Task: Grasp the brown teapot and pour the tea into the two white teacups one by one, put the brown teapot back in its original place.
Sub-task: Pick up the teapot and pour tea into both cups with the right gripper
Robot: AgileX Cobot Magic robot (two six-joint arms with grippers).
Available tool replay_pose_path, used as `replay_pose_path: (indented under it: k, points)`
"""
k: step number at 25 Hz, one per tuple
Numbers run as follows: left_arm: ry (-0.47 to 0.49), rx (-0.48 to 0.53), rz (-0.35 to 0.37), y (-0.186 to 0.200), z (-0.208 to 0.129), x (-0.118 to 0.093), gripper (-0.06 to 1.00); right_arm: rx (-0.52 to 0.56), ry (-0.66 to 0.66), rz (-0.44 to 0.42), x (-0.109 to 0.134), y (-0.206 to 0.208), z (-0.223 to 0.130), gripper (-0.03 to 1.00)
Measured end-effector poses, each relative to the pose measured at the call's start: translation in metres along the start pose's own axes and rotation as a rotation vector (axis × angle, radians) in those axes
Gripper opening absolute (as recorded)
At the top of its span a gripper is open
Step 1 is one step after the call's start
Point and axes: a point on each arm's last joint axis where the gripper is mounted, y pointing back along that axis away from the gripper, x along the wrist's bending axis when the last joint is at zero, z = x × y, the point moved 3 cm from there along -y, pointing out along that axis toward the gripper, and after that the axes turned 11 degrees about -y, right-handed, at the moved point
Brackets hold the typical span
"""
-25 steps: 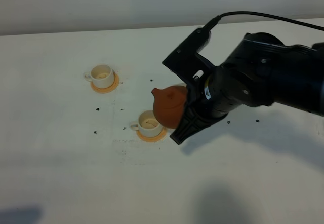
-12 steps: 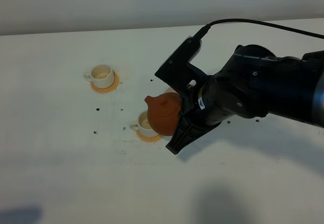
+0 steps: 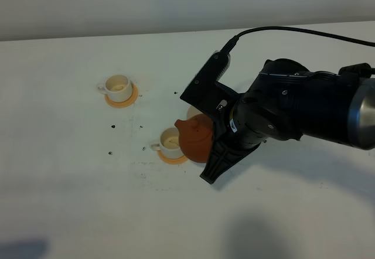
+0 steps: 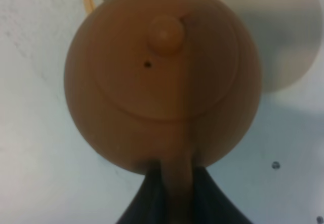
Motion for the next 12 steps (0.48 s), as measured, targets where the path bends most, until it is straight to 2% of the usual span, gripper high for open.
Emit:
replay_pose_path:
  k: [12]
  points:
    - [0.0,0.0,0.0,0.0,0.0,0.0,0.35,0.028,0.053,-0.048,-0.004,-0.012,-0.001,0.09]
